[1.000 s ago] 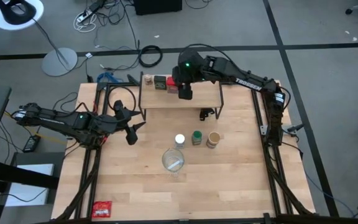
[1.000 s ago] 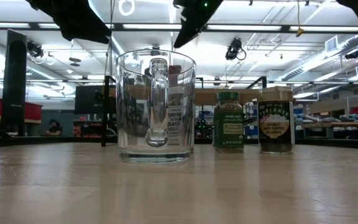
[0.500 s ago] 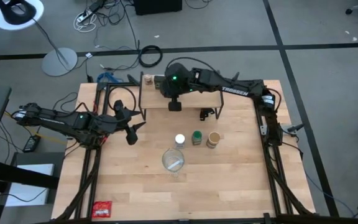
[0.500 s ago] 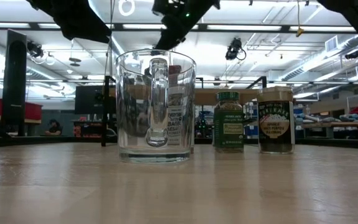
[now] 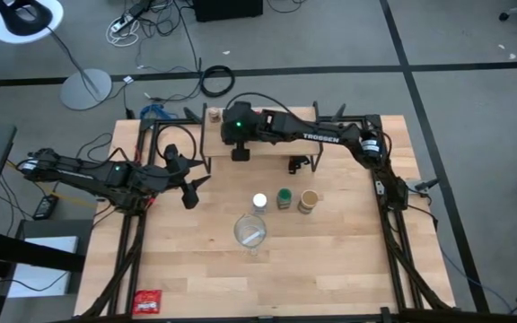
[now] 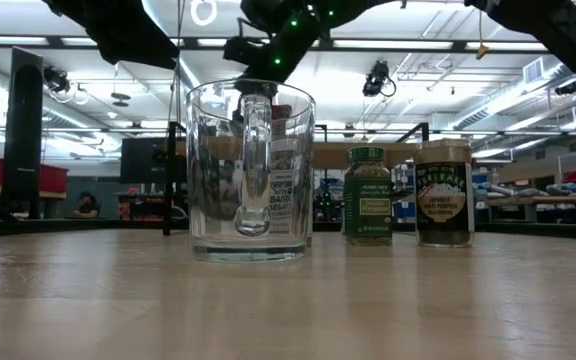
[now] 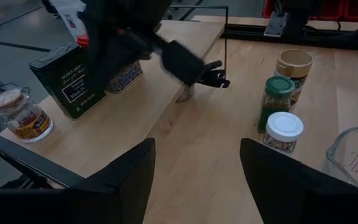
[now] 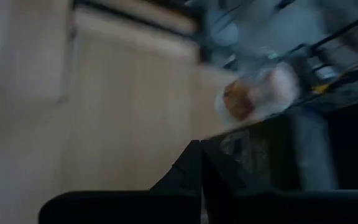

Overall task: Shelf spices
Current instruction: Put the red seasoning can on the shelf, then put the white seasoning bottle on the shelf

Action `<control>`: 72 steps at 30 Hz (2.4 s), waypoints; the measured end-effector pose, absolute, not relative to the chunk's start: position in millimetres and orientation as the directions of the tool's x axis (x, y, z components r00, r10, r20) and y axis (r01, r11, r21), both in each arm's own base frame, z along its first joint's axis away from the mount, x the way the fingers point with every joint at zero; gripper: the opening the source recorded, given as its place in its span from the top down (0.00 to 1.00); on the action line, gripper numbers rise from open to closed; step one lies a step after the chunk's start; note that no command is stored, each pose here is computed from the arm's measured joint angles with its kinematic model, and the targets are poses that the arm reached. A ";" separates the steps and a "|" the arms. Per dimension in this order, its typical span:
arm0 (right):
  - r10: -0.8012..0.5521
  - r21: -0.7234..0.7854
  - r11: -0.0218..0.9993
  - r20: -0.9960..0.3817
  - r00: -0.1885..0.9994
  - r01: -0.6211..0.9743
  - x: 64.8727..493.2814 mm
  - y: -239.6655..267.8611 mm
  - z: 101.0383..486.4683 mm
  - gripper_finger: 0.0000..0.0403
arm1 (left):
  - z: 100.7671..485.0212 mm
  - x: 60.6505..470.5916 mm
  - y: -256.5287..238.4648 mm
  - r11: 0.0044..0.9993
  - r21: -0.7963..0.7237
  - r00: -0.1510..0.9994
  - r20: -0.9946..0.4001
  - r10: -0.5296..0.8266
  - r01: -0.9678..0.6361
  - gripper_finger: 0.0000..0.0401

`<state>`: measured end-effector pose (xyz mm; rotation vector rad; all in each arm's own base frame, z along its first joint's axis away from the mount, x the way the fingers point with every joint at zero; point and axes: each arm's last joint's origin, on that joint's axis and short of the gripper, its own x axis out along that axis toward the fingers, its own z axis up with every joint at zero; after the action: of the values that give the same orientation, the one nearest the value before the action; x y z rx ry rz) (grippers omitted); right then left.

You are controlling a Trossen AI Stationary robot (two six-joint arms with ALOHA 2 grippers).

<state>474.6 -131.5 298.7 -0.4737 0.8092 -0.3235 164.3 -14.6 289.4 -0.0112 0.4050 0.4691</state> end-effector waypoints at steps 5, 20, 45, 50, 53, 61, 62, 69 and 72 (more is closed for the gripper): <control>-0.527 -0.610 0.784 -0.552 0.646 0.117 480.0 -123.8 302.3 1.00 | 289.3 164.2 -14.6 0.893 0.082 0.814 -0.383 0.437 -0.442 0.40; -0.608 -0.678 0.722 -0.526 0.595 0.139 478.4 -127.0 303.2 1.00 | 289.7 164.4 -14.7 0.894 0.082 0.815 -0.380 0.437 -0.441 0.40; -0.581 -0.536 0.798 -0.559 0.592 0.277 384.0 -32.1 410.9 1.00 | 288.6 163.8 -14.6 0.894 0.095 0.810 -0.389 0.438 -0.438 0.40; -0.548 -0.471 0.826 -0.545 0.635 0.308 347.6 -11.6 428.7 1.00 | 289.3 164.2 -14.6 0.896 0.106 0.814 -0.383 0.437 -0.432 0.40; -0.566 -0.452 0.820 -0.548 0.616 0.352 327.8 -4.4 422.3 1.00 | 289.2 164.2 -14.7 0.896 0.107 0.814 -0.383 0.437 -0.431 0.40; -0.471 -0.378 0.880 -0.613 0.635 0.287 284.5 14.9 358.1 1.00 | 282.9 184.0 -20.6 0.932 0.114 0.843 -0.401 0.360 -0.344 0.40; -0.411 -0.336 0.909 -0.623 0.665 0.247 281.9 17.4 351.4 1.00 | 281.3 188.1 -21.6 0.935 0.116 0.845 -0.403 0.353 -0.335 0.40; -0.181 -0.163 0.982 -0.662 0.727 0.097 280.5 24.6 316.7 0.99 | 270.8 216.5 -28.1 0.954 0.150 0.870 -0.391 0.300 -0.261 0.40; -0.159 -0.135 0.987 -0.685 0.711 0.090 291.6 26.6 302.3 0.97 | 270.8 224.4 -29.8 0.955 0.149 0.873 -0.389 0.295 -0.257 0.40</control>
<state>291.6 26.6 302.3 -0.0945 0.7674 -0.1383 224.4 -29.8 270.8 0.0933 0.4204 0.2888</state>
